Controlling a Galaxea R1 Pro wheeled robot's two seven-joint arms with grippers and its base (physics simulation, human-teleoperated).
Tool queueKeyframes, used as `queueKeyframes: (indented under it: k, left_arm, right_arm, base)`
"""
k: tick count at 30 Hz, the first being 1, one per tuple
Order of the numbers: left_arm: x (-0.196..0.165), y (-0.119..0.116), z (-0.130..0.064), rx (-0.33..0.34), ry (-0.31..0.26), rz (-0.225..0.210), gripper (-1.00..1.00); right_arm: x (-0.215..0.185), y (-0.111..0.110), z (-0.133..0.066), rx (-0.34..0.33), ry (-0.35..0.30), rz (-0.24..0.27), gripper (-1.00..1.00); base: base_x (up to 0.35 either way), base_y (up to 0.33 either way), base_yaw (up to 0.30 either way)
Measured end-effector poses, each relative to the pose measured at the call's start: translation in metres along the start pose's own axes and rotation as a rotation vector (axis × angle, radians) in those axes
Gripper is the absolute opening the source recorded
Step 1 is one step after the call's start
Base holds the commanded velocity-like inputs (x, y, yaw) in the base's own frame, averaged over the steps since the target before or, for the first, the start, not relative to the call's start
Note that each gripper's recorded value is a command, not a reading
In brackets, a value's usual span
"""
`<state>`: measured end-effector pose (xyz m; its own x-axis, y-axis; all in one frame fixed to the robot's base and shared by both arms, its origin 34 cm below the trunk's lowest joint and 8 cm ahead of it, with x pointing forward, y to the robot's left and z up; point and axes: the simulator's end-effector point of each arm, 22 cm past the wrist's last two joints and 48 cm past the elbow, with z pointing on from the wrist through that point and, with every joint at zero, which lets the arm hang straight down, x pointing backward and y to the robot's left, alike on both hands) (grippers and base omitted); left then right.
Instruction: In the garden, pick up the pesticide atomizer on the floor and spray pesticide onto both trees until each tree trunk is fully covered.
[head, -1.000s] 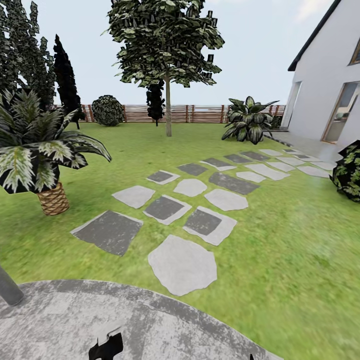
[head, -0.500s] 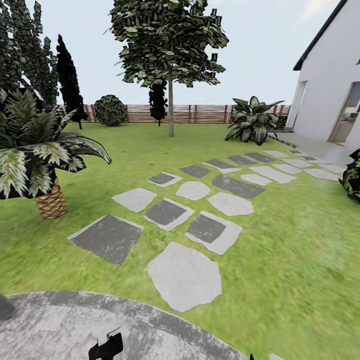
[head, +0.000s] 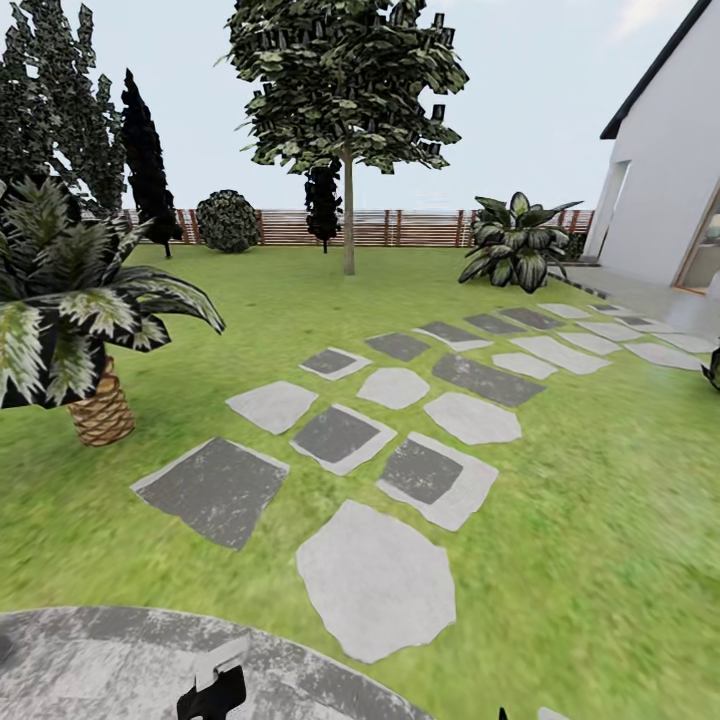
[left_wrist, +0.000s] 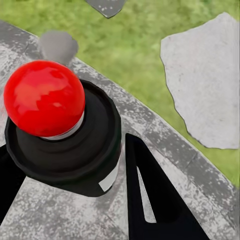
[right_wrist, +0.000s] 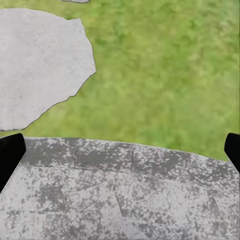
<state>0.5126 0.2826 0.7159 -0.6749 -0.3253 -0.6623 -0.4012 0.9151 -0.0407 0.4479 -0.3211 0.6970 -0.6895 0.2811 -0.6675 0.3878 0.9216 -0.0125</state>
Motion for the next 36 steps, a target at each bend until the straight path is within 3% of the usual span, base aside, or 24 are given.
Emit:
queueKeyframes:
  k: [36]
  left_arm:
    - [0.0003, -0.0007, -0.0001, 0.001, 0.000, 0.001, -1.00]
  right_arm:
    - [0.0004, 0.0007, -0.0002, 0.000, 0.001, 0.002, 1.00]
  base:
    - [0.333, 0.000, 0.000]
